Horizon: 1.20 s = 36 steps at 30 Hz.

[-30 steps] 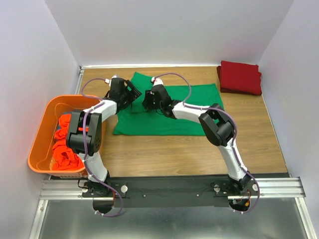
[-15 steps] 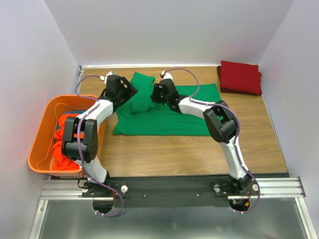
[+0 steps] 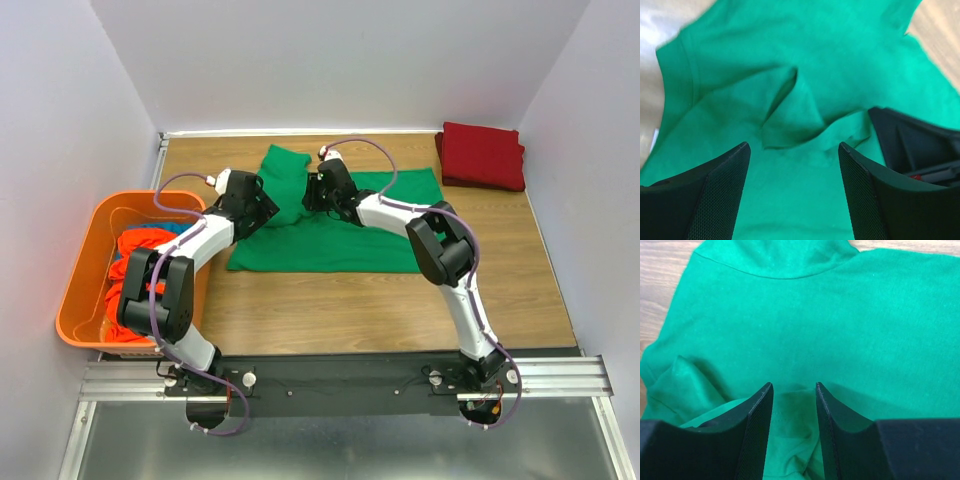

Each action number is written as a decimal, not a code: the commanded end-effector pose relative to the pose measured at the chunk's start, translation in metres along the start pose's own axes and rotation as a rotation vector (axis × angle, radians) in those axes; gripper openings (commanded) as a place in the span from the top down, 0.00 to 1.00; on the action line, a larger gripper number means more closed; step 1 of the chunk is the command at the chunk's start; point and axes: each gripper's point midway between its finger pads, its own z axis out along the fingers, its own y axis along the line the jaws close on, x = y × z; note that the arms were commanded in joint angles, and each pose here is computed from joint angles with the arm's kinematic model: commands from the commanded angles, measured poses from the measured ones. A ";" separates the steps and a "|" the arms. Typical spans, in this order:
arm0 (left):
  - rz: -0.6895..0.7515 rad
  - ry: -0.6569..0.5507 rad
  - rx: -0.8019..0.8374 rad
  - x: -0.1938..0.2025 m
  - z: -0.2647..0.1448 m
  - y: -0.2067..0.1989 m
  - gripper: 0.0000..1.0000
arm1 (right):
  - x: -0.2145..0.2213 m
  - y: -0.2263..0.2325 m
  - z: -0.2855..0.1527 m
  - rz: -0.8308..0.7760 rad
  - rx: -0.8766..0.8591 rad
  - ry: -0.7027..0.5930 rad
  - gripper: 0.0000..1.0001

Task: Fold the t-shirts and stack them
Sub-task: Fold the tshirt

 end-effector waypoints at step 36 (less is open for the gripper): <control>0.016 -0.003 -0.041 0.008 0.025 -0.007 0.58 | 0.011 -0.011 0.006 -0.033 0.040 0.045 0.81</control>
